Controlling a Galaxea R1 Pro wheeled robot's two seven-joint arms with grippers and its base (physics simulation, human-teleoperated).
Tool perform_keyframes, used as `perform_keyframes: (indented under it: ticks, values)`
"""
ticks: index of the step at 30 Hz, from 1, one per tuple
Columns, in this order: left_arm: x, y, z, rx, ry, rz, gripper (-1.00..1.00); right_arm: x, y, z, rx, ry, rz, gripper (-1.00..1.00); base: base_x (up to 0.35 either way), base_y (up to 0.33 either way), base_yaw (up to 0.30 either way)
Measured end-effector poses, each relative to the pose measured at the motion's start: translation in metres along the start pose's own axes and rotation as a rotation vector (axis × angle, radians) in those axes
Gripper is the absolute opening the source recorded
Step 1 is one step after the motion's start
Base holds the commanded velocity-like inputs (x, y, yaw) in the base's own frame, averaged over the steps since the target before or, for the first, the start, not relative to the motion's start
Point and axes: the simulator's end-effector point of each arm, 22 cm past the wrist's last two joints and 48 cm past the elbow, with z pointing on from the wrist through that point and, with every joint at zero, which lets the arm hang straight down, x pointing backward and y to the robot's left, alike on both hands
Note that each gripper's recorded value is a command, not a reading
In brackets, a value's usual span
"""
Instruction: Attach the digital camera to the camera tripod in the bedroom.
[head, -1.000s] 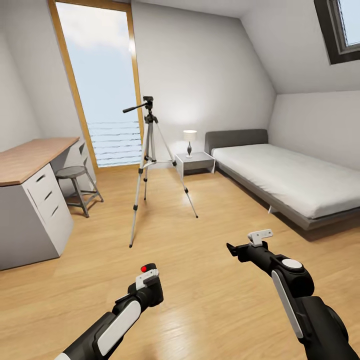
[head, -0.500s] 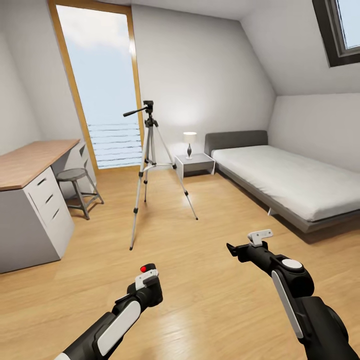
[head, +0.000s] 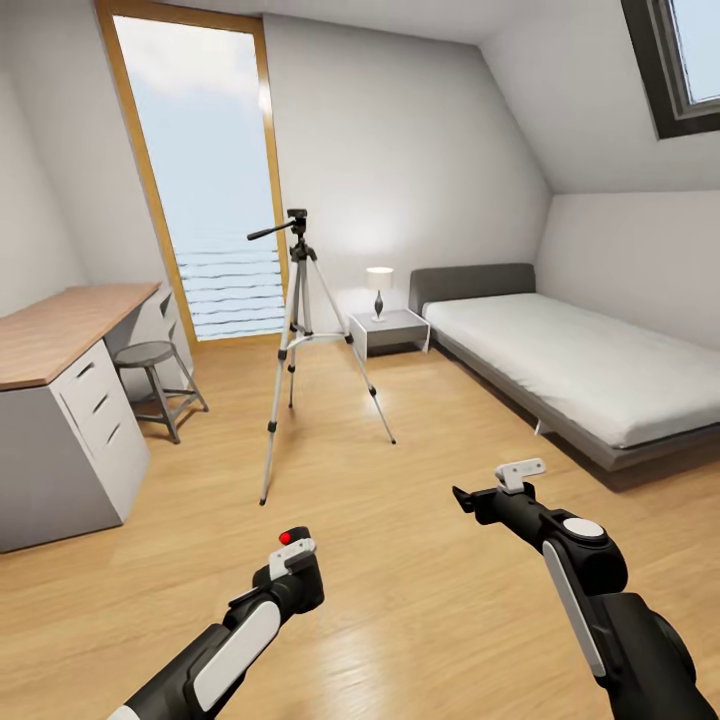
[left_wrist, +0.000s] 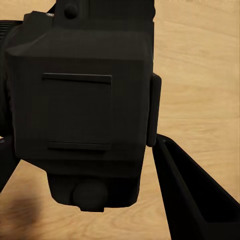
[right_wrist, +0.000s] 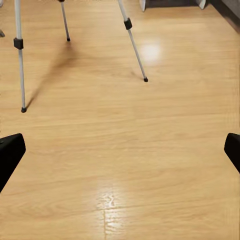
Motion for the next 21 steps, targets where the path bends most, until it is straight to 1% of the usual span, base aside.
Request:
perform_keyframes:
  ticks: [9,12,13,18,21]
  values:
    - [-0.013,0.000,-0.011,-0.013,-0.002,-0.007,-1.00,-0.017,0.002,-0.005,-0.003,-0.002,0.006,1.00,0.000,0.000,0.000]
    - [-0.021,0.005,-0.013,-0.025,-0.004,-0.029,-1.00,-0.023,0.002,-0.007,-0.003,-0.002,0.006,1.00,0.000,0.000,0.000]
    - [-0.022,0.004,-0.014,-0.025,-0.004,-0.030,-1.00,-0.025,0.002,-0.008,-0.003,-0.002,0.006,1.00,0.000,0.000,0.000]
    - [-0.038,0.012,-0.020,-0.043,-0.015,-0.075,-1.00,-0.033,0.002,-0.011,-0.004,-0.002,0.007,1.00,0.000,0.000,0.000]
    - [-0.043,0.011,-0.023,-0.045,-0.017,-0.086,-1.00,-0.039,0.002,-0.013,-0.004,-0.002,0.008,1.00,0.000,0.000,0.000]
